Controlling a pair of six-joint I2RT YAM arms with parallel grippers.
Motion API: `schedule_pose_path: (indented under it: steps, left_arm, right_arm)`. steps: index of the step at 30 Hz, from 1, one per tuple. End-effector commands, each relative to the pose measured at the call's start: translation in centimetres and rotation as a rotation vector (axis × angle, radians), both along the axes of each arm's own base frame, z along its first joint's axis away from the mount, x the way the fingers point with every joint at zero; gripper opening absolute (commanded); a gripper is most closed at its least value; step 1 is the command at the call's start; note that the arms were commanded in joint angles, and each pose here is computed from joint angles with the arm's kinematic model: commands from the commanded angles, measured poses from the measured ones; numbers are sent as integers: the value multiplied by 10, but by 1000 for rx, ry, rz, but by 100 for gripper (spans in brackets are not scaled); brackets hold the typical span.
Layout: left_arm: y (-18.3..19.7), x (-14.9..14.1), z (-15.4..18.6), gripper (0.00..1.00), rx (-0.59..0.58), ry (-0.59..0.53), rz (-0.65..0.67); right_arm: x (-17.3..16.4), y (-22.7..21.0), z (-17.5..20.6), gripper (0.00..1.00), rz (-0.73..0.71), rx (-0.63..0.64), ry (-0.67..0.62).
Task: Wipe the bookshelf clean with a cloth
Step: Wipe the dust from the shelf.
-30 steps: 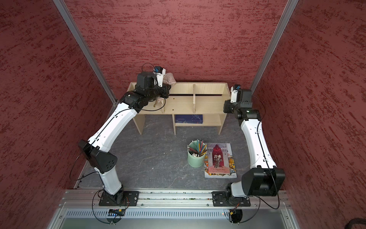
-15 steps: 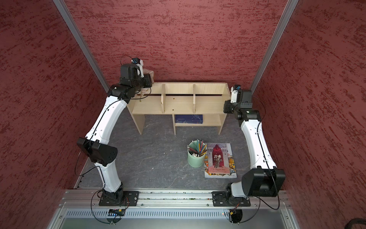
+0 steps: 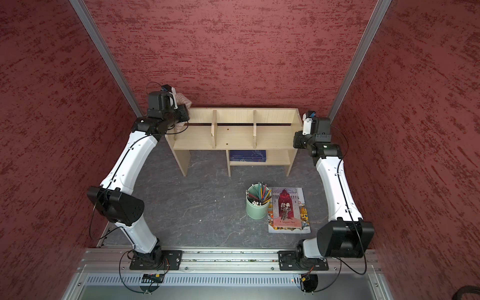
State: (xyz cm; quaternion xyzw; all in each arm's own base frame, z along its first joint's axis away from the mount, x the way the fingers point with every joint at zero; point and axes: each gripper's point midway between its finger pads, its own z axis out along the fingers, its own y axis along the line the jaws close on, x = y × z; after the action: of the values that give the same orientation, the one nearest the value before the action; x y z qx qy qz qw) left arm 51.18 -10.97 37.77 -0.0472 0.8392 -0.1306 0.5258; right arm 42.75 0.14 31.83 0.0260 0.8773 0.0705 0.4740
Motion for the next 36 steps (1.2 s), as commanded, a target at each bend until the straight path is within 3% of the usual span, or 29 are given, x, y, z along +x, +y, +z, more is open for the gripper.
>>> schedule_pose_path:
  steps: [1,5,10,19,27,30,36]
  left_arm:
    - [-58,-23,-7,0,17,-8,-187]
    - [-90,-41,-30,0,81,4,-243]
    - [-81,-38,-71,0,6,111,-190]
    - [-6,-42,-101,0,37,222,112]
    - [26,-60,-98,0,75,203,245]
    - [24,-60,-106,0,49,226,234]
    - [-27,-65,-105,0,-14,206,66]
  right_arm:
    - [-1,8,17,0,-2,164,-41]
    - [-1,8,18,0,-2,165,-43]
    - [-1,9,15,0,-1,174,-39]
    - [-1,9,13,0,2,167,-41]
    - [1,9,10,0,3,174,-35]
    - [-1,9,13,0,1,171,-42]
    - [0,8,11,0,0,173,-40]
